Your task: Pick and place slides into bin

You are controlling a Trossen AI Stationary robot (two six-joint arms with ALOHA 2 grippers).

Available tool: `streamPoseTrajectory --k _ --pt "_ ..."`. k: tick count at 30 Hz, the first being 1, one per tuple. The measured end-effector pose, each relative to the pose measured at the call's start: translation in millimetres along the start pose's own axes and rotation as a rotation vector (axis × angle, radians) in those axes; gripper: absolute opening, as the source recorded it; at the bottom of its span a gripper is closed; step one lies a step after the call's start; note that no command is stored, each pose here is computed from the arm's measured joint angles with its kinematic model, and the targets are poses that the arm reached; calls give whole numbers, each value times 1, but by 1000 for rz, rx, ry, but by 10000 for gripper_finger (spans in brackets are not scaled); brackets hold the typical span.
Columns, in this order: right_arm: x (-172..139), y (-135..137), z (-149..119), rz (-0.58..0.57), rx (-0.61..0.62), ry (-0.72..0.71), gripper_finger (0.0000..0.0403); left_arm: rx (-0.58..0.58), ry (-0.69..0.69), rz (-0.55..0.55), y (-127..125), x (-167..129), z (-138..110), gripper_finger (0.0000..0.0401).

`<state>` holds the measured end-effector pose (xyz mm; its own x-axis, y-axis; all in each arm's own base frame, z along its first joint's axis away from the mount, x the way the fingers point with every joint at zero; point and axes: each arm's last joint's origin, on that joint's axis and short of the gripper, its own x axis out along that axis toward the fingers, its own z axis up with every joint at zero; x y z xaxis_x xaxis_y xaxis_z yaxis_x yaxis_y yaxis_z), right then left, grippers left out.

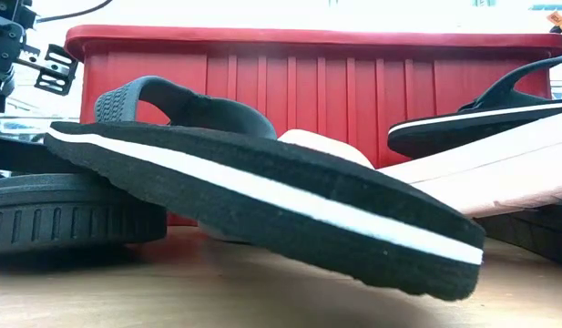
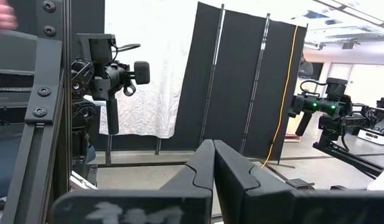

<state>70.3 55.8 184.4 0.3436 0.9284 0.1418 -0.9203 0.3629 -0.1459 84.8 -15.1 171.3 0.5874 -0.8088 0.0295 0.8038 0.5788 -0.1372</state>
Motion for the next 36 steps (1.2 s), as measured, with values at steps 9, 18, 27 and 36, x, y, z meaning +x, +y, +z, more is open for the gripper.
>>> streamPoseTrajectory --k 9,18,27,36 --pt "0 0 0 1 0 0 0 0 0 0 0 0 0 23" --pt "0 0 0 0 0 0 0 0 0 0 0 0 0 2" --pt "0 0 0 0 7 0 0 -1 0 0 0 0 0 24" --pt "0 0 6 9 220 -45 0 0 0 0 0 0 0 24"
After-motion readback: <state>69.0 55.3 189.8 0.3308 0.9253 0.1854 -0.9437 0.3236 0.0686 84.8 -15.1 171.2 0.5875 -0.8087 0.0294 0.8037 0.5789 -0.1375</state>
